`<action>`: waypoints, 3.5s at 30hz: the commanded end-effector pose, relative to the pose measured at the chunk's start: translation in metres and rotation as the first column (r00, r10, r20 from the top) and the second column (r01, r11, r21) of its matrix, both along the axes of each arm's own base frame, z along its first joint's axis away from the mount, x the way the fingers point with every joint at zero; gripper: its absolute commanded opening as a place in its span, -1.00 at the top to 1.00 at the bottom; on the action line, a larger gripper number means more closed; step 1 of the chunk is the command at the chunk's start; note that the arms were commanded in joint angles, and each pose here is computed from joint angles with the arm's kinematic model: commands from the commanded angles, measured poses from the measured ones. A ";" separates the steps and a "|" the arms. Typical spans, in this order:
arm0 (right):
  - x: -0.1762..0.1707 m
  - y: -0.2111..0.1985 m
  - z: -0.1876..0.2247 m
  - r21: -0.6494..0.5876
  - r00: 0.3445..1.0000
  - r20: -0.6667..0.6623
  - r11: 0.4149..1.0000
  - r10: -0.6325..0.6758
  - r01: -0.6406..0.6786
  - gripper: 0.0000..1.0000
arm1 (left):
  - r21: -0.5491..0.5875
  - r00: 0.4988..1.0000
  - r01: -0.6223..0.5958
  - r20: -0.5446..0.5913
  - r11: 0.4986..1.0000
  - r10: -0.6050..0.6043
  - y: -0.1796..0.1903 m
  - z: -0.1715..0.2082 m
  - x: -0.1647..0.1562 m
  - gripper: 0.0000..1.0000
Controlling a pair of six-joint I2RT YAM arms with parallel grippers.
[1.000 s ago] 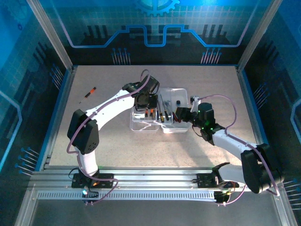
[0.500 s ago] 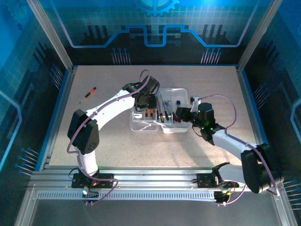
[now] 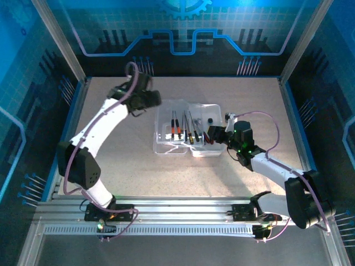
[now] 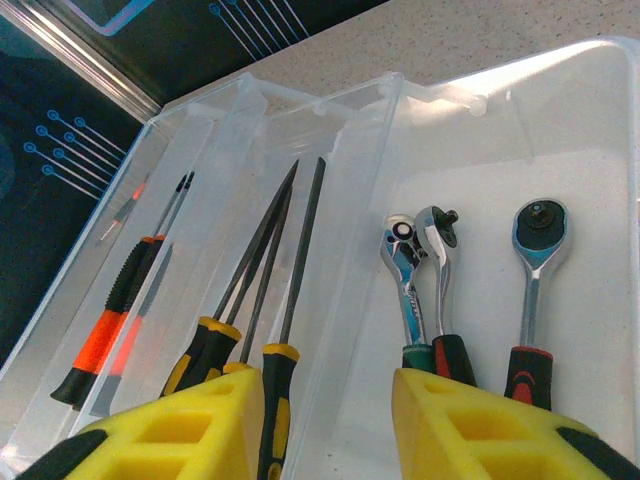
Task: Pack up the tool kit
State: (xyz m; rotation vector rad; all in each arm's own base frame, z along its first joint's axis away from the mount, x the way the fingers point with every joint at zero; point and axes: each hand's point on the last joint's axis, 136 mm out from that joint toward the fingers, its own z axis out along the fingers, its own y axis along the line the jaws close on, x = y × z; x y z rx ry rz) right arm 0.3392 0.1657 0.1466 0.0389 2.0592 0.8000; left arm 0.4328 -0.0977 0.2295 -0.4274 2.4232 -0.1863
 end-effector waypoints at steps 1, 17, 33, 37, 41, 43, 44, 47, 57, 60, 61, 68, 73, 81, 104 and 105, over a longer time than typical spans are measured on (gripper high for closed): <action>-0.002 0.001 0.003 -0.013 1.000 0.021 1.000 0.001 0.000 0.20 | 0.022 0.988 -0.154 0.001 0.988 0.154 0.071 -0.013 0.014 -0.74; 0.000 -0.002 0.000 -0.055 1.000 0.026 0.998 -0.006 0.008 0.02 | -0.079 0.889 -0.416 -0.245 0.906 0.387 0.234 -0.137 0.102 -0.73; 0.001 -0.004 -0.002 -0.075 1.000 0.015 0.997 -0.001 0.002 0.02 | -0.214 0.853 -0.455 -0.384 0.864 0.354 0.230 -0.202 0.118 -0.51; 0.001 -0.003 -0.001 -0.068 1.000 0.016 0.998 0.003 -0.001 0.02 | -0.232 0.858 -0.437 -0.398 0.869 0.325 0.216 -0.200 0.108 -0.46; 0.000 -0.002 -0.001 -0.060 1.000 0.015 0.998 0.005 -0.004 0.02 | -0.216 0.867 -0.393 -0.411 0.894 0.282 0.192 -0.198 0.093 -0.43; 0.000 -0.001 -0.001 -0.056 1.000 0.014 0.998 0.007 -0.006 0.02 | -0.218 0.872 -0.371 -0.417 0.903 0.257 0.178 -0.198 0.086 -0.43; 0.000 -0.002 0.000 -0.054 1.000 0.015 0.999 0.006 -0.005 0.02 | -0.218 0.872 -0.364 -0.423 0.906 0.248 0.171 -0.199 0.081 -0.42; 0.000 -0.002 0.000 -0.051 1.000 0.015 0.999 0.005 -0.004 0.03 | -0.205 0.863 -0.355 -0.448 0.912 0.235 0.155 -0.201 0.066 -0.38; -0.002 0.000 0.007 -0.032 1.000 0.022 0.999 0.015 -0.014 0.03 | -0.176 0.878 -0.329 -0.419 0.928 0.232 0.143 -0.177 0.035 -0.37; -0.003 0.000 0.008 -0.029 1.000 0.022 1.000 0.012 -0.011 0.03 | -0.178 0.895 -0.312 -0.385 0.933 0.226 0.142 -0.157 0.031 -0.38; -0.003 0.000 0.007 -0.029 1.000 0.020 1.000 0.012 -0.012 0.03 | -0.181 0.900 -0.306 -0.375 0.935 0.222 0.141 -0.149 0.029 -0.39; -0.002 0.004 0.006 -0.018 0.999 0.014 0.999 0.031 -0.031 0.03 | -0.112 0.884 -0.370 -0.346 0.922 0.313 0.151 -0.123 -0.008 -0.39; -0.002 0.008 0.004 -0.001 0.999 0.006 0.999 0.045 -0.045 0.03 | -0.060 0.834 -0.416 -0.422 0.908 0.354 0.155 -0.157 -0.025 -0.31; -0.003 0.007 0.006 -0.004 0.999 0.009 0.999 0.044 -0.044 0.03 | 0.114 0.720 -0.437 -0.550 0.892 0.423 0.174 -0.203 -0.044 0.01; -0.004 0.008 0.010 0.004 0.999 0.013 0.999 0.048 -0.048 0.05 | 0.109 0.832 -0.305 -0.454 0.946 0.320 0.155 -0.181 -0.043 0.91; -0.004 0.008 0.010 0.003 0.999 0.013 0.999 0.047 -0.047 0.05 | 0.124 0.848 -0.287 -0.428 0.950 0.312 0.148 -0.169 -0.044 0.92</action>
